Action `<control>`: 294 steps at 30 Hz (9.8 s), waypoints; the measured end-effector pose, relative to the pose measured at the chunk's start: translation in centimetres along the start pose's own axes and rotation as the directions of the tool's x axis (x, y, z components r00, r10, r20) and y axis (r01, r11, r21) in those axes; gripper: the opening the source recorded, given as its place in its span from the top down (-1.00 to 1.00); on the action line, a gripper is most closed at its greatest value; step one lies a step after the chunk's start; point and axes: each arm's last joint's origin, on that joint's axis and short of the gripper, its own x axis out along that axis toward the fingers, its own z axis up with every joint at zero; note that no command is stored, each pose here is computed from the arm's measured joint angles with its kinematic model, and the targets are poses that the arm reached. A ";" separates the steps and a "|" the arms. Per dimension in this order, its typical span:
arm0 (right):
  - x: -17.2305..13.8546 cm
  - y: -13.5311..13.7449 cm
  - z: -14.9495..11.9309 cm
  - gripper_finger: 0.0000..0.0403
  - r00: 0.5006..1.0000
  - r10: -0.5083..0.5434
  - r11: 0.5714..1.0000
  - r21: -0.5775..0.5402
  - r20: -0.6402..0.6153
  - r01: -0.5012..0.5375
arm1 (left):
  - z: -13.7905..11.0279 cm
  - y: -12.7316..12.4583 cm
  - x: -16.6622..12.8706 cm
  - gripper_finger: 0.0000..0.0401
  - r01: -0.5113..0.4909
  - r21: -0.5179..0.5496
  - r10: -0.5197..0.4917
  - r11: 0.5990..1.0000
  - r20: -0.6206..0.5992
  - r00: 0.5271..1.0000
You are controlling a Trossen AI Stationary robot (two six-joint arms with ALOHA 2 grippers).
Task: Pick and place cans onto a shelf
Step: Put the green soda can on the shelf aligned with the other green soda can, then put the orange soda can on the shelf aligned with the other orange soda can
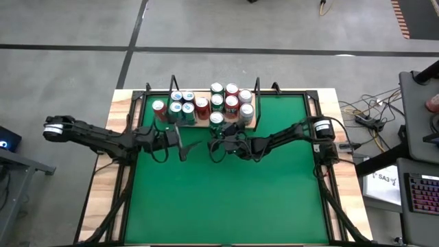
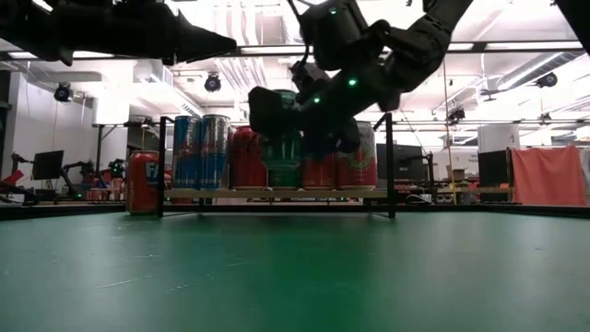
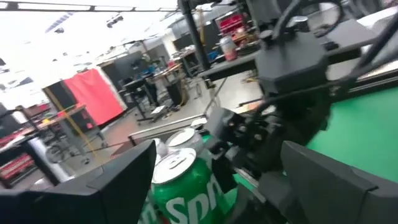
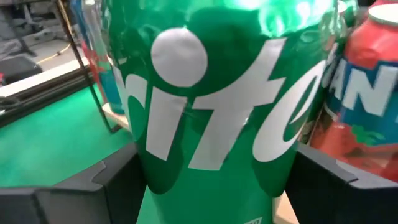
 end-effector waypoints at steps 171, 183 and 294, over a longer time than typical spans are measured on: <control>-2.6 0.4 11.8 -0.12 0.927 0.320 0.947 0.047 -0.194 -0.317 | 2.4 8.4 -4.2 -0.61 -0.041 0.235 -0.031 0.971 0.298 0.954; -2.0 -0.9 10.2 0.92 0.910 0.231 0.973 0.096 -0.345 -0.211 | 2.7 8.4 -4.6 -0.61 -0.045 0.217 -0.026 0.975 0.312 0.950; -12.6 -5.4 19.5 0.94 0.902 0.209 0.888 -0.312 -0.379 -0.337 | 3.2 16.1 -3.5 -0.28 -0.645 -0.005 0.137 0.764 -0.976 0.171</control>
